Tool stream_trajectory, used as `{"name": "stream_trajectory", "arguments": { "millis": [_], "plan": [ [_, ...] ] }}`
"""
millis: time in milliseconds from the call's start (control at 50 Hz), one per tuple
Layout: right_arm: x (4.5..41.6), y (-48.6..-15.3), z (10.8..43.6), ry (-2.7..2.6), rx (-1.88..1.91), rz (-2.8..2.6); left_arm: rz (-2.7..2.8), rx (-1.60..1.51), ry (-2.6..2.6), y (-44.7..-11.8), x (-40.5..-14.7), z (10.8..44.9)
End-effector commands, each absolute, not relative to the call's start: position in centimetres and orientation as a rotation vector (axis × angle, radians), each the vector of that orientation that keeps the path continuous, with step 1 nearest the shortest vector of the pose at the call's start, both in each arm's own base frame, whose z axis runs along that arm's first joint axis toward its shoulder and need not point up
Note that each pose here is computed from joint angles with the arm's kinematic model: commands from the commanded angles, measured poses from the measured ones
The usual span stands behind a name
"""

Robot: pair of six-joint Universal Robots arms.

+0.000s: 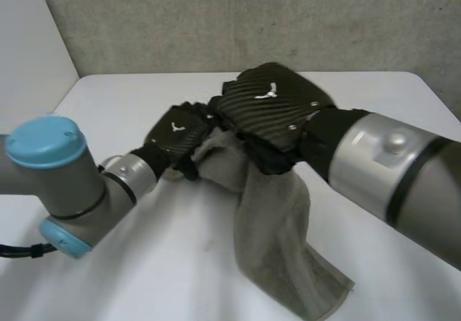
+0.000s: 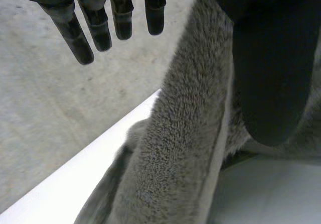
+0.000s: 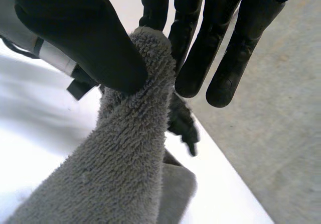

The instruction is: Fold the towel.

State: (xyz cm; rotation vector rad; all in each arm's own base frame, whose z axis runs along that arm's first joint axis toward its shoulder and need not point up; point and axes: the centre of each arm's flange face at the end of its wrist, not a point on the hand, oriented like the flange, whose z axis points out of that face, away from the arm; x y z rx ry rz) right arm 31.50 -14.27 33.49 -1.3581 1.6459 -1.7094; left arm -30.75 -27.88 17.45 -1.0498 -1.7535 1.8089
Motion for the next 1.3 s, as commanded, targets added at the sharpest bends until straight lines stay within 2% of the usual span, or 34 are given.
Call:
{"name": "stream_trajectory", "arguments": {
  "millis": [20, 180, 240, 280, 380, 540, 800, 1020, 1180, 1300],
  "plan": [
    [29.3, -14.9, 34.7, 1.671, -1.321, -1.804, 1.757, -1.081, -1.772, -27.1, -31.9, 14.9],
    [27.4, -17.5, 34.3, 1.789, -1.269, -1.848, 1.872, -0.988, -1.892, -28.5, -30.8, 14.9],
    [26.7, -18.8, 32.9, 1.871, -1.272, -1.809, 1.927, -0.954, -1.900, -28.6, -30.1, 16.5],
    [27.0, -19.9, 30.2, 1.957, -1.329, -1.697, 1.948, -0.944, -1.889, -28.3, -29.7, 17.4],
    [27.4, -20.6, 26.9, 2.033, -1.415, -1.558, 1.984, -0.916, -1.902, -27.1, -27.7, 19.1],
    [27.6, -20.8, 23.8, 2.111, -1.446, -1.385, 1.906, -0.982, -1.994, -25.1, -26.7, 17.2],
    [27.8, -20.8, 23.5, 2.101, -1.440, -1.370, 1.897, -1.293, -2.078, -25.3, -25.8, 13.6],
    [27.4, -21.0, 23.0, 2.128, -1.432, -1.355, 1.925, -1.244, -2.130, -26.7, -24.6, 13.3],
    [27.5, -21.3, 22.7, 2.122, -1.430, -1.373, 1.848, -1.231, -2.178, -26.1, -24.3, 12.4],
    [27.6, -21.4, 22.6, 2.120, -1.426, -1.378, 1.788, -1.091, -2.247, -25.5, -23.2, 13.6]
  ]
}}
